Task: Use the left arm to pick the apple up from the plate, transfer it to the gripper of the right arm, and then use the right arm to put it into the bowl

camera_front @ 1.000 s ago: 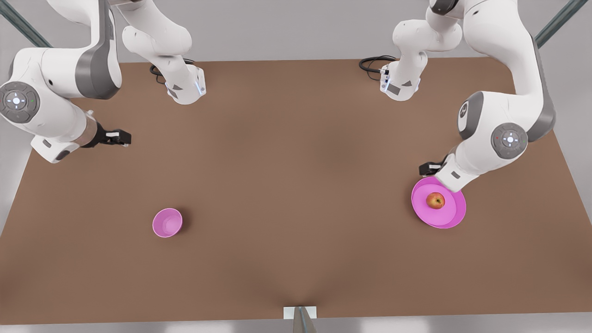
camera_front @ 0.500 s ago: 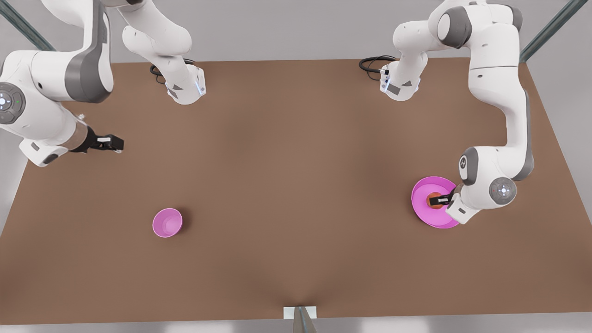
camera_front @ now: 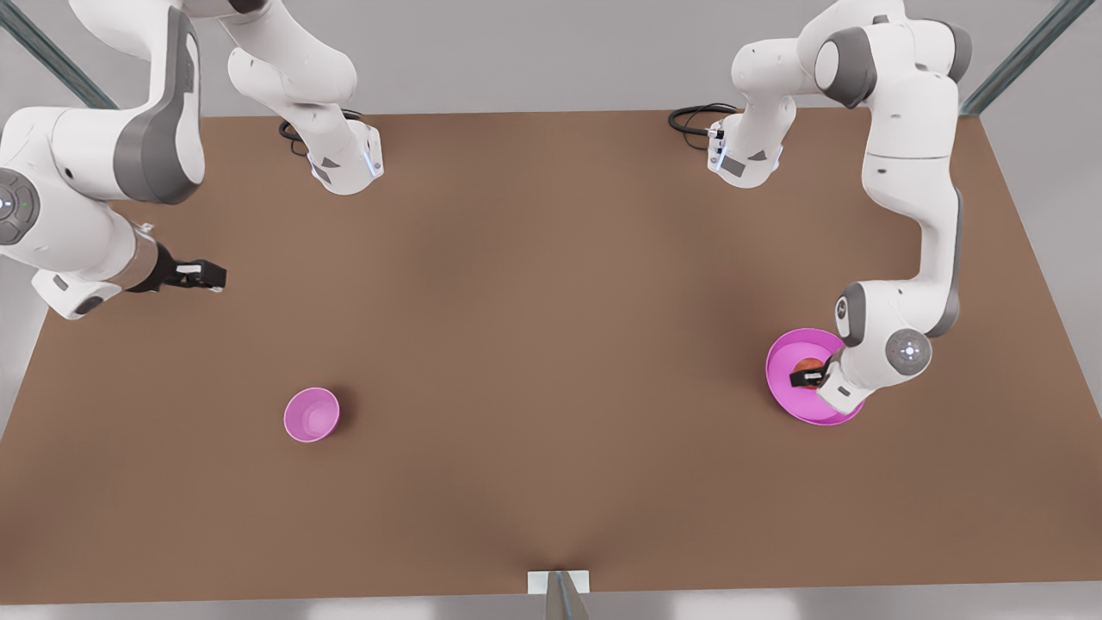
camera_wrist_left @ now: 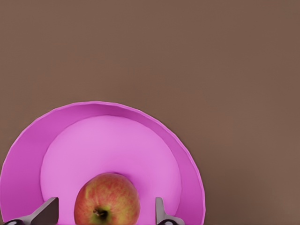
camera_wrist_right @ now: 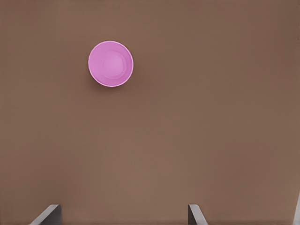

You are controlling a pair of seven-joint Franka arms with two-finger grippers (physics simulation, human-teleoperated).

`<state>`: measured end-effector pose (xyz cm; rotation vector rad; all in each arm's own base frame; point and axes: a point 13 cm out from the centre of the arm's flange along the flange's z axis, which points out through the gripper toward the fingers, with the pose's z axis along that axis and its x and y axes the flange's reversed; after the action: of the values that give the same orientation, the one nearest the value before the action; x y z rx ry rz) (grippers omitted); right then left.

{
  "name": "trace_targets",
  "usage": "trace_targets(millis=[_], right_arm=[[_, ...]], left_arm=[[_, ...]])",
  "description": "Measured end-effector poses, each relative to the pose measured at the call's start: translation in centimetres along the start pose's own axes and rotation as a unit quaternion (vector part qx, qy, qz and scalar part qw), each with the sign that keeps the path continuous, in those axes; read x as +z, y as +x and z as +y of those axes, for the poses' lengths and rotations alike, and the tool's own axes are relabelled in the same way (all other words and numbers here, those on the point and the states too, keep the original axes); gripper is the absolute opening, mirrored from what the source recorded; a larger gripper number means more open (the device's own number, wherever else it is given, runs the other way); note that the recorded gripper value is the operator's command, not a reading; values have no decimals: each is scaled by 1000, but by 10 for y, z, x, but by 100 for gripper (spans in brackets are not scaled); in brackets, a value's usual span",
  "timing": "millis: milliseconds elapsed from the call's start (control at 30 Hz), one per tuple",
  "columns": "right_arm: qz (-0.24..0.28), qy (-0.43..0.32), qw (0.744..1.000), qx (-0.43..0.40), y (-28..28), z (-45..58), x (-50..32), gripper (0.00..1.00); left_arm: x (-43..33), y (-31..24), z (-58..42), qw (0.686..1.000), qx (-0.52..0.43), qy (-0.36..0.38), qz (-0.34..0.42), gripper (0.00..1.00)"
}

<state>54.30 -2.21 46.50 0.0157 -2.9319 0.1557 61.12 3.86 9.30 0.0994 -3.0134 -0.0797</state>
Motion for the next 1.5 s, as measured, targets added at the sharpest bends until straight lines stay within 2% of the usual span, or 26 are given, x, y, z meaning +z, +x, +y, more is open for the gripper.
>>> trace_targets(millis=[500,833,933,1067,1367,1500], right_arm=[[-7,0,1000,-9,-4,10,-1,100],[-6,-2,1000,-5,-3,6,-1,100],[-7,-2,1000,-6,-3,8,-1,100],[-6,-2,1000,-7,-4,9,0,100],[-4,-2,1000,-4,-3,4,2,100],[-2,-2,1000,-3,-3,4,3,100]], left_arm=[[50,17,7,1000,2,2,27,100],[58,14,9,1000,3,3,17,100],[57,13,10,1000,3,3,15,91],[58,12,10,1000,4,3,13,91],[61,13,10,1000,5,4,15,83],[61,13,10,1000,5,4,16,83]])
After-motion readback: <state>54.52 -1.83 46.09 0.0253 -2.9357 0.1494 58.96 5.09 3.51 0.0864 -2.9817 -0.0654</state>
